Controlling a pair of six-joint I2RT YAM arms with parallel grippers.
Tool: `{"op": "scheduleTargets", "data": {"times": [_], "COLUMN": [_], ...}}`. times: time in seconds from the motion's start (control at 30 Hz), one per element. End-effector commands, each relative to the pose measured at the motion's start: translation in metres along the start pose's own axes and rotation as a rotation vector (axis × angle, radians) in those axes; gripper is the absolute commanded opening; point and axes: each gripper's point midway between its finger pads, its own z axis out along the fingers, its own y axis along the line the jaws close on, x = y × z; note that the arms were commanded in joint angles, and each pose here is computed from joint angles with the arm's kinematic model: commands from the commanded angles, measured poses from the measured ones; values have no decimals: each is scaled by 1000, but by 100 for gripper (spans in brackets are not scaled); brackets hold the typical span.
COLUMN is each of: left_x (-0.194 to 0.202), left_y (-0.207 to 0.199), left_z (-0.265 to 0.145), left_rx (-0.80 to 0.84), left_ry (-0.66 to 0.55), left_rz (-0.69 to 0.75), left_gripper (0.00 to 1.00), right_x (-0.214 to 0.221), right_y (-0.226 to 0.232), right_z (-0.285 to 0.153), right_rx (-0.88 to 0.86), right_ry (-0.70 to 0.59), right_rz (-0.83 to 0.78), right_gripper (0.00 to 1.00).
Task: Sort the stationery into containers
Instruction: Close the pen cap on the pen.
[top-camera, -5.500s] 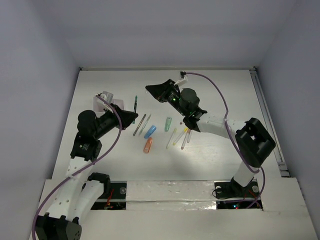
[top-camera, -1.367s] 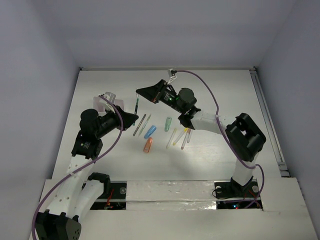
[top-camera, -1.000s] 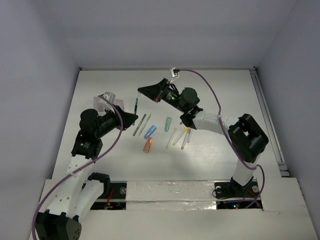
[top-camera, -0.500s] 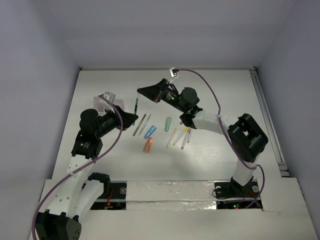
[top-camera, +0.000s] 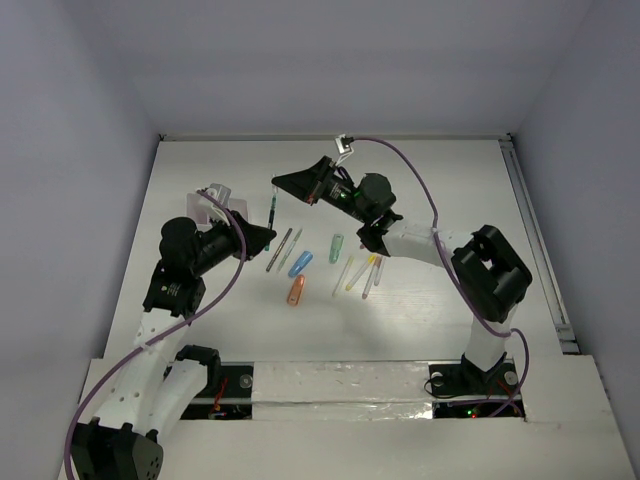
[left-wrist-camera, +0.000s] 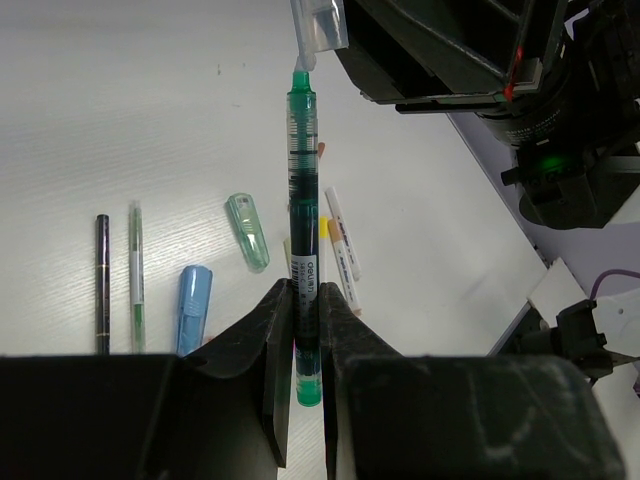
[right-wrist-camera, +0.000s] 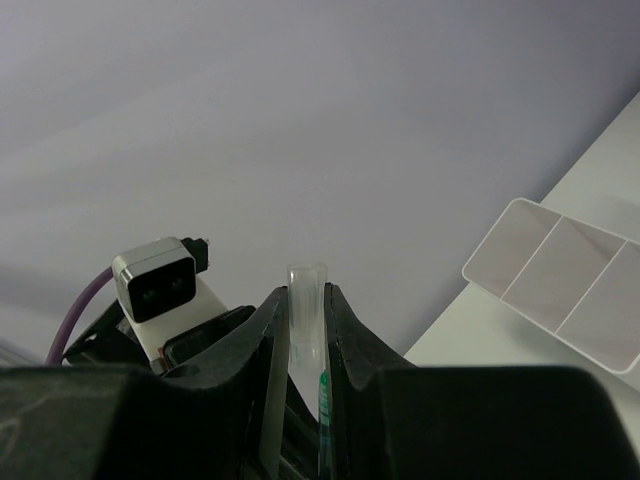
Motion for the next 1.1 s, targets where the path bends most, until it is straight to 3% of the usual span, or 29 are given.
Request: {"op": "scheduleTargets", "data": {"times": [0.0,0.5,1.07], "left_x": [-16,-17,-20], "left_y": [-13,-15,-18], "left_z": [-1,-3,-3], "left_rx": [52,54,67], "left_ry": [-47,-56,-65], "left_rz": [53,63,67], "left_gripper": [0,0,0], "right_x": [-10,-30,-14], "right_y": [16,14,-3], "right_z": [7,1,1], "right_rx": [-59,-14,-8], "right_ry": [-19,-82,-32], "right_rz": [-26,-80,-47], "right_gripper": [0,0,0]}}
